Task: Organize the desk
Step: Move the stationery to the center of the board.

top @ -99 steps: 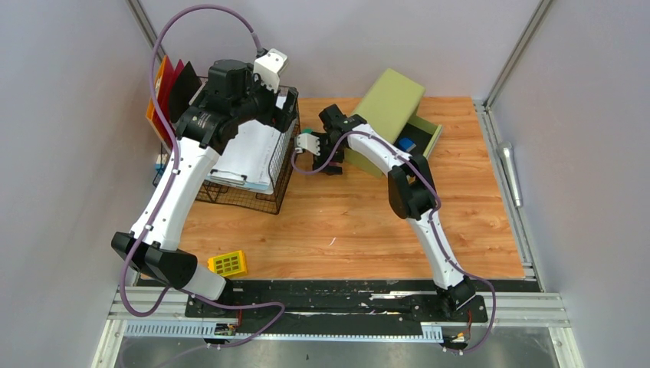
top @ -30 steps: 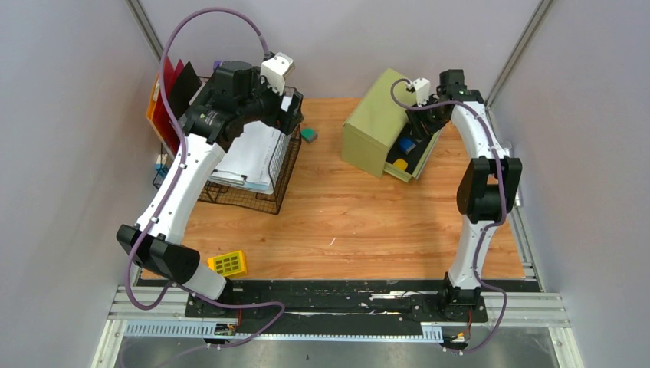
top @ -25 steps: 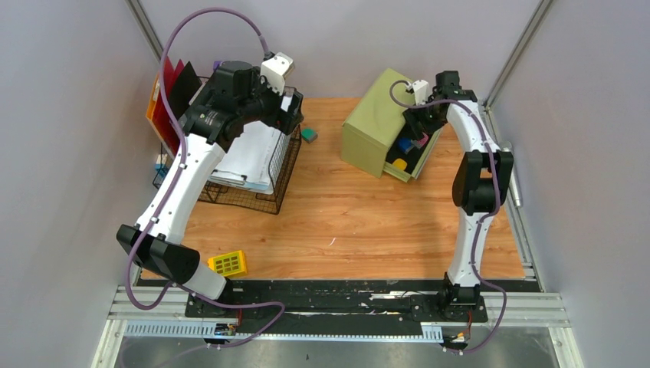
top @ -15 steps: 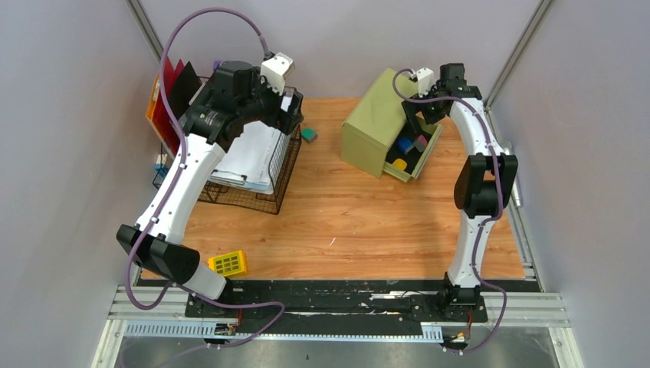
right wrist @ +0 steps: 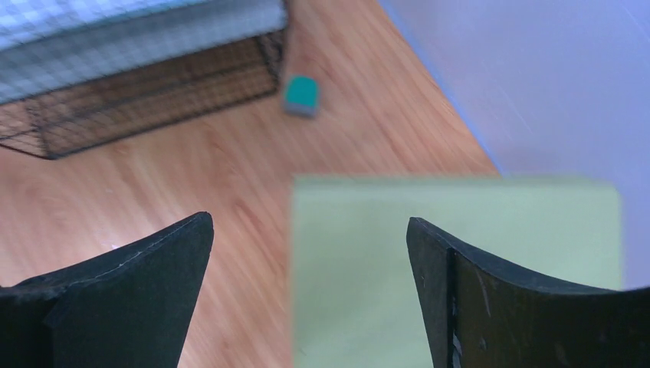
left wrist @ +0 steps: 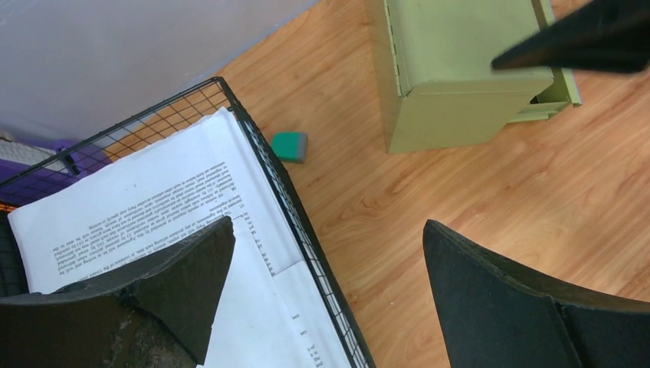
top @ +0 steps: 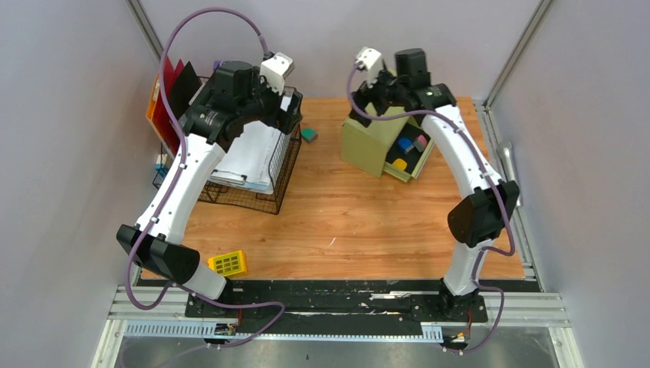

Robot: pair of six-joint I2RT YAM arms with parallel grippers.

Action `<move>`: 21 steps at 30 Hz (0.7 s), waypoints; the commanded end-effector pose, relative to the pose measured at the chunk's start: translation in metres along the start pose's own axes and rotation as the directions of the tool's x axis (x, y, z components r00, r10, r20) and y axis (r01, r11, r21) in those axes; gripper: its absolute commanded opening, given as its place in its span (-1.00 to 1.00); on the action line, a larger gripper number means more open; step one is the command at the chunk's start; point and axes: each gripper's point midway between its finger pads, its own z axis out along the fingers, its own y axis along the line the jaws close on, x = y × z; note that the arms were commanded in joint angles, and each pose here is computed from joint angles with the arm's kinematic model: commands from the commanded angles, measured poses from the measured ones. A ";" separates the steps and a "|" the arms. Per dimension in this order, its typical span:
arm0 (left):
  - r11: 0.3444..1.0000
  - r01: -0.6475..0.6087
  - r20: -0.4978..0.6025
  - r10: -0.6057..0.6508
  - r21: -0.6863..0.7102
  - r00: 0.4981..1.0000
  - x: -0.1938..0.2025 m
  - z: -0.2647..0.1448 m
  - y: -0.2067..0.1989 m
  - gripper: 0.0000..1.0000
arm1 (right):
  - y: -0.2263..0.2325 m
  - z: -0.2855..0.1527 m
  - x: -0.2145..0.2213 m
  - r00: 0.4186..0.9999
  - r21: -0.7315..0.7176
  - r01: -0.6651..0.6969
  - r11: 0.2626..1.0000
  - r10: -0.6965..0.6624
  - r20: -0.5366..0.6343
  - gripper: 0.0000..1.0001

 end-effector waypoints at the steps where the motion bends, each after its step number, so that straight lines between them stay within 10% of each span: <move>1: 0.999 -0.032 0.056 0.033 -0.025 0.998 -0.018 -0.011 0.003 1.00 | 0.049 0.037 -0.035 0.996 -0.125 0.060 0.990 -0.050 0.080 1.00; 21: 0.996 -0.056 0.074 0.061 -0.063 0.995 -0.024 -0.030 0.006 1.00 | 0.100 0.205 0.063 0.999 -0.280 -0.011 0.960 -0.001 -0.042 0.91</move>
